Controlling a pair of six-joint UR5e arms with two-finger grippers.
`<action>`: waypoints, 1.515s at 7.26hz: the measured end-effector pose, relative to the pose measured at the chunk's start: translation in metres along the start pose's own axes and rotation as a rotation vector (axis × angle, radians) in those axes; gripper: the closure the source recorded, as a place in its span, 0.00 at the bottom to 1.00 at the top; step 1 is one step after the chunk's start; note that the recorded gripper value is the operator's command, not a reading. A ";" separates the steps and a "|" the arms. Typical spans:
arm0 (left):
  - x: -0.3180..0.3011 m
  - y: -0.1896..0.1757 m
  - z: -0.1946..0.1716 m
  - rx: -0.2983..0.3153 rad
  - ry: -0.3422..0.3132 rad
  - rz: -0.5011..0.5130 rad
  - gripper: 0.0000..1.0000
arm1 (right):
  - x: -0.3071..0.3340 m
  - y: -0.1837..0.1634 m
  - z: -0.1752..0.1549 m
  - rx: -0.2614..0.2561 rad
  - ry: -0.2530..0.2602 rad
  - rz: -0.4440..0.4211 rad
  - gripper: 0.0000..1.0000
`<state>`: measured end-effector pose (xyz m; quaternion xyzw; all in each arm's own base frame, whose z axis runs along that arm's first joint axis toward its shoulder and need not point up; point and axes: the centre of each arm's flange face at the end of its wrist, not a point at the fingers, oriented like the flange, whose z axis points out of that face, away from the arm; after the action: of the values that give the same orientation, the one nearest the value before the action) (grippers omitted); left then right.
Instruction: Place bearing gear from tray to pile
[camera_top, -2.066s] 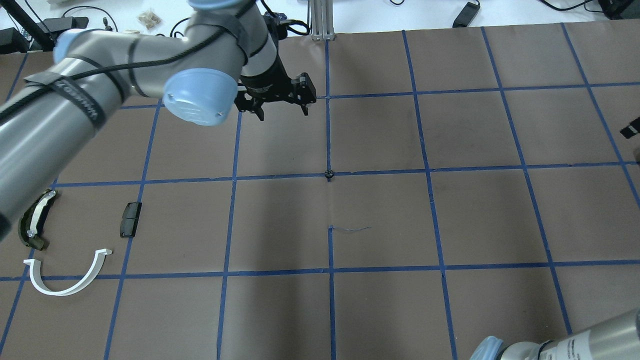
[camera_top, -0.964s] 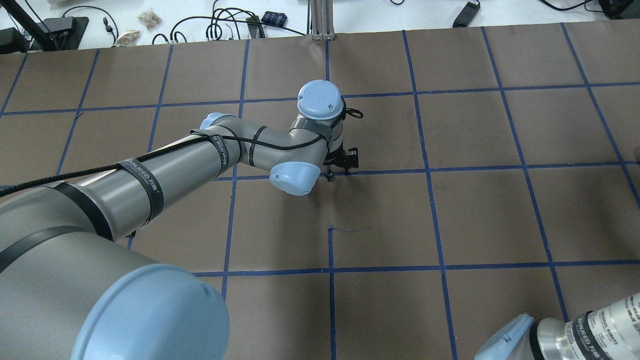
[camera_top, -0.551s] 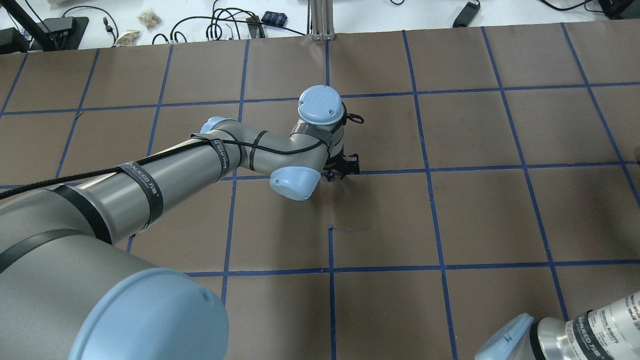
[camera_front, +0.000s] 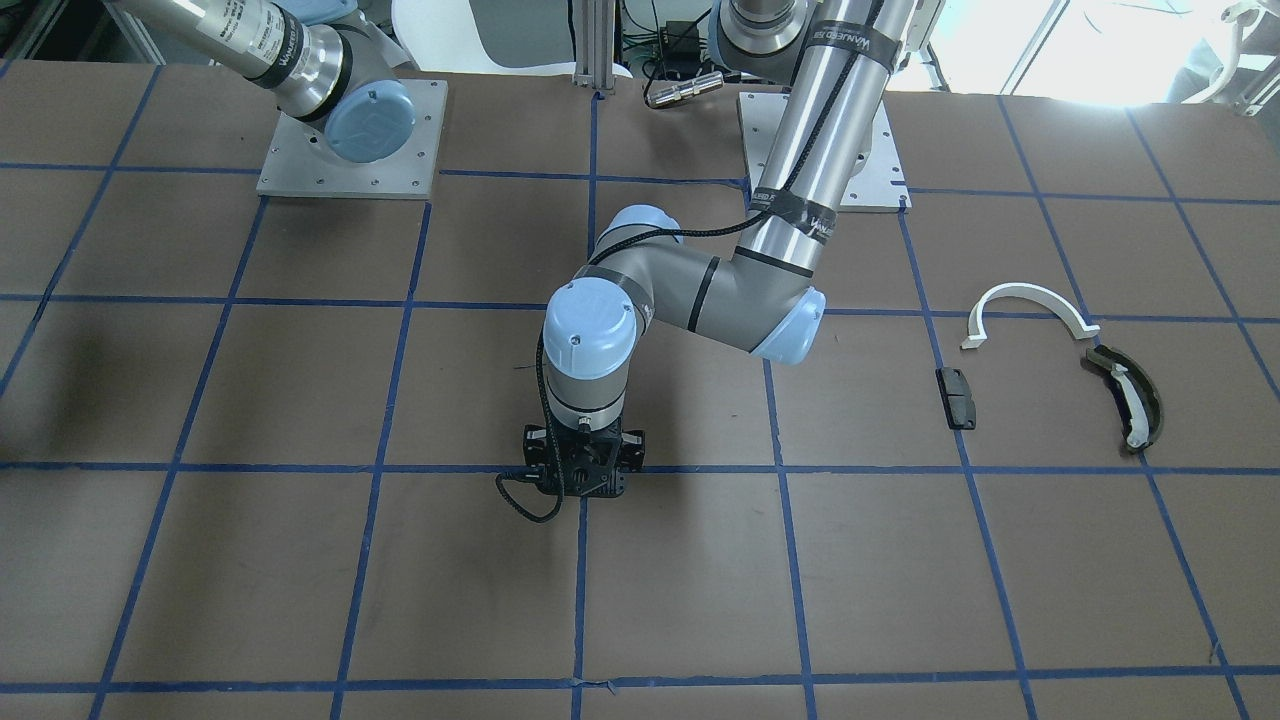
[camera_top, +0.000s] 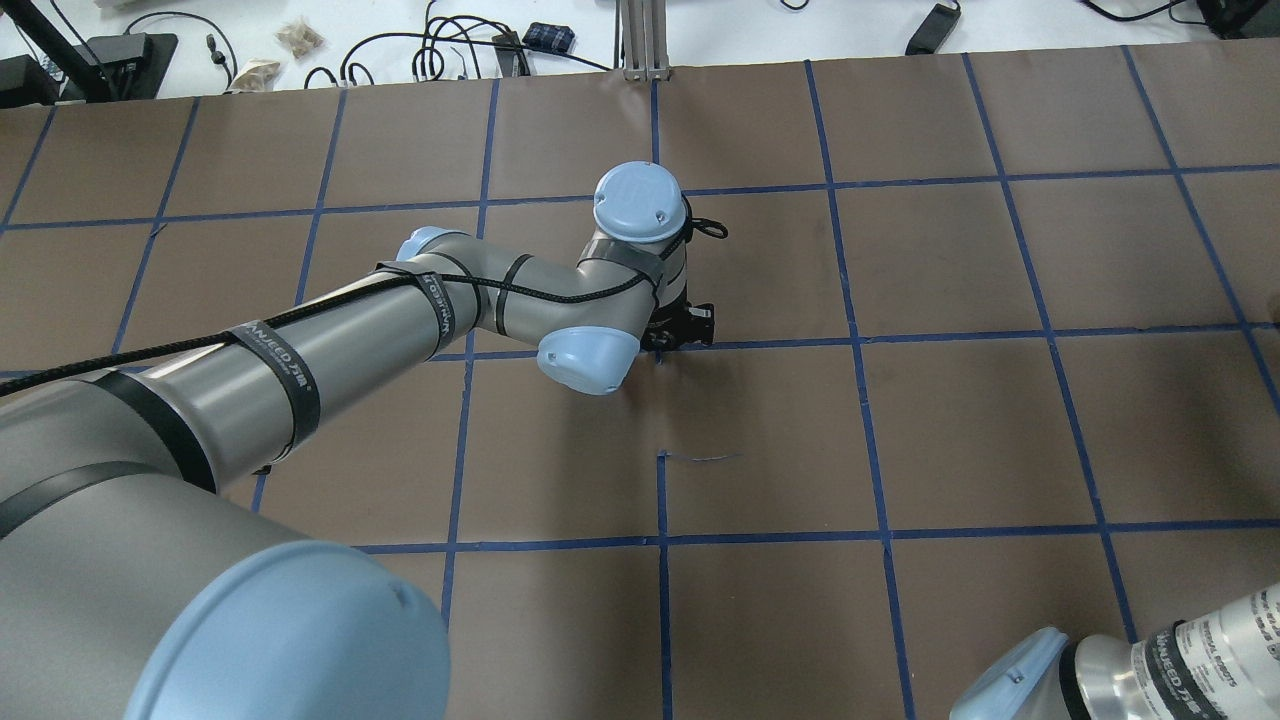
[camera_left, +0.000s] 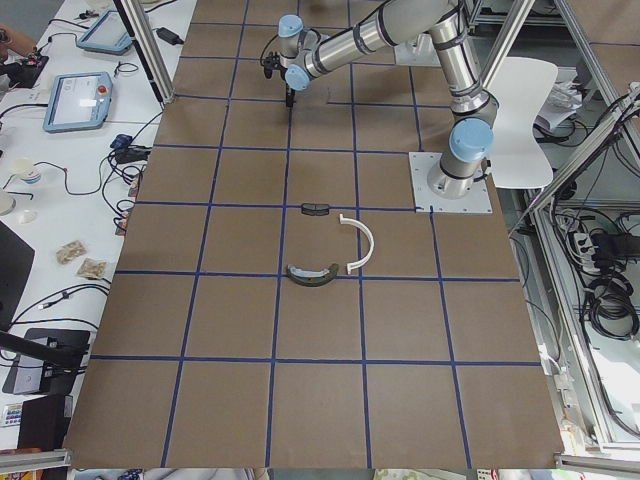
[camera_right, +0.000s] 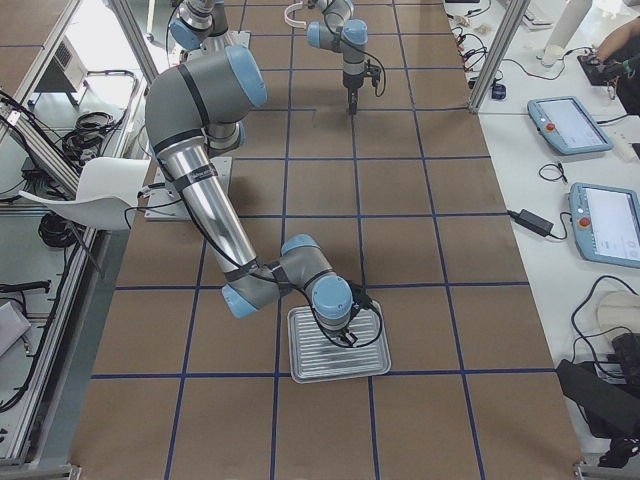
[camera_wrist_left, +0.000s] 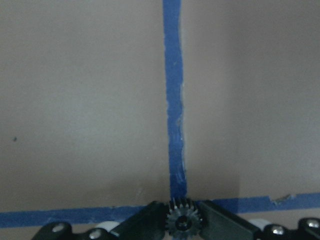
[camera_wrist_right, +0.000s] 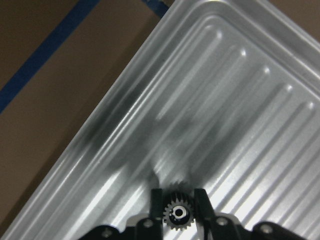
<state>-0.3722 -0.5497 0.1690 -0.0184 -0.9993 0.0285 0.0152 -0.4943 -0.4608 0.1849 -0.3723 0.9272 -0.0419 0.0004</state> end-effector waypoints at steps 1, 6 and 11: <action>-0.006 -0.004 -0.011 0.008 0.000 0.001 1.00 | 0.000 -0.006 -0.013 -0.003 0.014 -0.003 1.00; -0.260 -0.039 -0.096 -0.086 -0.077 0.088 1.00 | -0.078 -0.249 -0.137 0.027 0.077 -0.054 1.00; -0.596 0.060 -0.102 -0.145 -0.004 0.154 1.00 | -0.332 -0.563 -0.088 0.024 -0.043 0.367 0.99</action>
<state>0.2285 -0.5070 0.2493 -0.0961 -0.9944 -0.0429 0.0094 0.1314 -0.6298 0.3066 -0.1976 0.9787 -0.0443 0.0324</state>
